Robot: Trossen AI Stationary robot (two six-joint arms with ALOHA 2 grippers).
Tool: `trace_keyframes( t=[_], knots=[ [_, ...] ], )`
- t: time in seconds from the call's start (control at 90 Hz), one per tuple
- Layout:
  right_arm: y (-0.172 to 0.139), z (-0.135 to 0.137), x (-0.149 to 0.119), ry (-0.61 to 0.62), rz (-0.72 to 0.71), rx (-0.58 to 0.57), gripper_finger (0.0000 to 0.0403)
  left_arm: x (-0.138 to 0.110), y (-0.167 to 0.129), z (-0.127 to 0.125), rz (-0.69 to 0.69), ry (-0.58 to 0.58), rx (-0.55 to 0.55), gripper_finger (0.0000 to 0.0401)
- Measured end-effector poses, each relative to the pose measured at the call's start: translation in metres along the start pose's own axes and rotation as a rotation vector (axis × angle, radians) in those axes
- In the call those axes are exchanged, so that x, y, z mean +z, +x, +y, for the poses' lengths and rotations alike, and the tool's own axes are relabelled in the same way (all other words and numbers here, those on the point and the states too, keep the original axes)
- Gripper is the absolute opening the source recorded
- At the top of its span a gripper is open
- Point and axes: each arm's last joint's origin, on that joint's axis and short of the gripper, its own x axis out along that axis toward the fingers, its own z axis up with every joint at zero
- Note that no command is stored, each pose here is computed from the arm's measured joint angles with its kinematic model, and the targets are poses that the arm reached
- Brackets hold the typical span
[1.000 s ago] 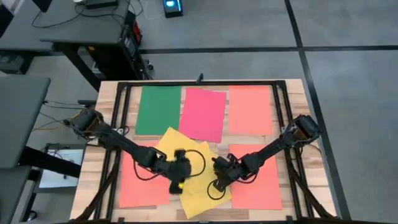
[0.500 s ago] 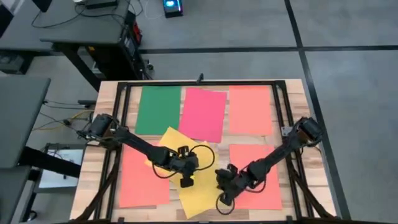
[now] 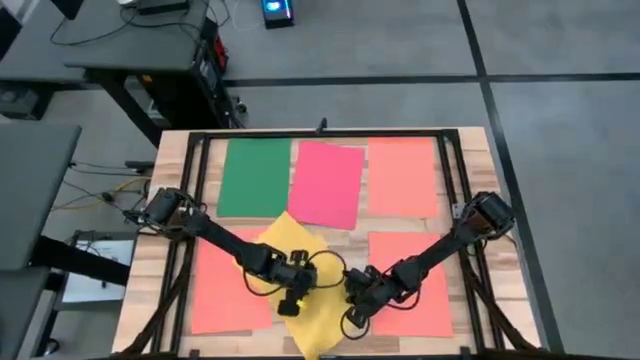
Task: Organize paper
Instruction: Stack the yellow paper on top of the yellow paper
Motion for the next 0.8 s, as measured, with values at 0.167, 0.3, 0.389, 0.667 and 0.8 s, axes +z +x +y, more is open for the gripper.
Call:
trace_keyframes(
  t=[0.167,0.3,0.389,0.667,0.8],
  knots=[
    [0.000,0.000,-0.001,0.029,0.013,0.009,0.0000,-0.002,0.000,0.000,0.021,0.025,0.005,0.0120],
    [-0.001,0.002,-0.005,0.070,0.038,0.022,0.0000,-0.001,-0.001,0.007,0.023,0.005,0.013,0.0120],
    [-0.002,0.005,-0.009,0.089,0.056,0.033,0.0000,0.001,-0.004,0.011,0.019,-0.004,0.019,0.0120],
    [-0.002,0.006,-0.012,0.131,0.080,0.045,0.0000,0.010,-0.021,0.014,-0.046,-0.011,0.018,0.0120],
    [-0.001,0.004,-0.008,0.153,0.087,0.045,0.0000,0.012,-0.021,0.011,-0.066,-0.015,0.008,0.0120]
  ],
)
